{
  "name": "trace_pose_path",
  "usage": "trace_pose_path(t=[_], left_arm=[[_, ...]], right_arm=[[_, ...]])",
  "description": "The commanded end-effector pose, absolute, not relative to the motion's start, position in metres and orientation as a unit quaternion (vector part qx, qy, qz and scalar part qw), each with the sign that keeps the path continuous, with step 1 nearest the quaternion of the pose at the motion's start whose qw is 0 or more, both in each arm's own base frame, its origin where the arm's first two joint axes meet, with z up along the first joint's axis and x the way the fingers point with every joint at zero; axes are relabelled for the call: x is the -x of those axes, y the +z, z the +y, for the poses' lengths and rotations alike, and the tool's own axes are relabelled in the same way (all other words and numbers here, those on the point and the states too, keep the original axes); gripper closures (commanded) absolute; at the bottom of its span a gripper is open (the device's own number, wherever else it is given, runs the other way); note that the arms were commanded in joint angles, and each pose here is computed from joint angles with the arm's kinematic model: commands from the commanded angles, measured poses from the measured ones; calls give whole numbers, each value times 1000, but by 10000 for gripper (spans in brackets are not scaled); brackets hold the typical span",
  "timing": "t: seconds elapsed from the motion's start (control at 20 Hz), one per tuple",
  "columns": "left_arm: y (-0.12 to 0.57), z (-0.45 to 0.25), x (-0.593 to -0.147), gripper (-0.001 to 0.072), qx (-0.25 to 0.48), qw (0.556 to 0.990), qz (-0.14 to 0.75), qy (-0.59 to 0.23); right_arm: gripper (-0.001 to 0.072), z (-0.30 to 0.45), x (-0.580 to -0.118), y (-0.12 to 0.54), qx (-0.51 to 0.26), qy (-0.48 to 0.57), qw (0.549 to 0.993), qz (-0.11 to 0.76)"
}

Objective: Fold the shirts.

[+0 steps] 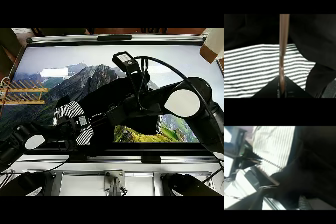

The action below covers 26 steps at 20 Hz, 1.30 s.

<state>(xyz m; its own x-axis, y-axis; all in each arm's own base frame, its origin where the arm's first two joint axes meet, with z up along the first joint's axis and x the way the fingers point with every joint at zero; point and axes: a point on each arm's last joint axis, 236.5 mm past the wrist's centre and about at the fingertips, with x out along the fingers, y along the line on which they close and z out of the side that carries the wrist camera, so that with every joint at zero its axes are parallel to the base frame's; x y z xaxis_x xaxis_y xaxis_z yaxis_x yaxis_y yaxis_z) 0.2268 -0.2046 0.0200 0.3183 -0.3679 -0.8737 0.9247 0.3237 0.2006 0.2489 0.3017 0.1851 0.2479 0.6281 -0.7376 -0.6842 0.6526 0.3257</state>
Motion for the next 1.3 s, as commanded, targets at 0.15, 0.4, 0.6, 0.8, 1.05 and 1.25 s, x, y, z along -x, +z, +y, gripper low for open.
trace_pose_path(t=[0.15,0.4,0.6,0.8,1.05,1.25], left_arm=[[23,-212,-223,662,-351,727,374,-457],[22,-211,-221,662,-352,723,379,-458],[21,-210,-220,663,-353,722,381,-458],[22,-210,-220,662,-352,722,381,-458],[21,-210,-220,662,-352,721,383,-458],[21,-210,-220,662,-352,721,383,-458]], right_arm=[[162,261,-236,214,31,368,823,432],[163,115,-244,235,44,106,899,422],[162,50,-207,191,139,9,836,531],[163,74,-196,97,66,50,793,604],[163,107,-240,51,11,98,823,559],[167,113,-258,29,20,92,815,572]])
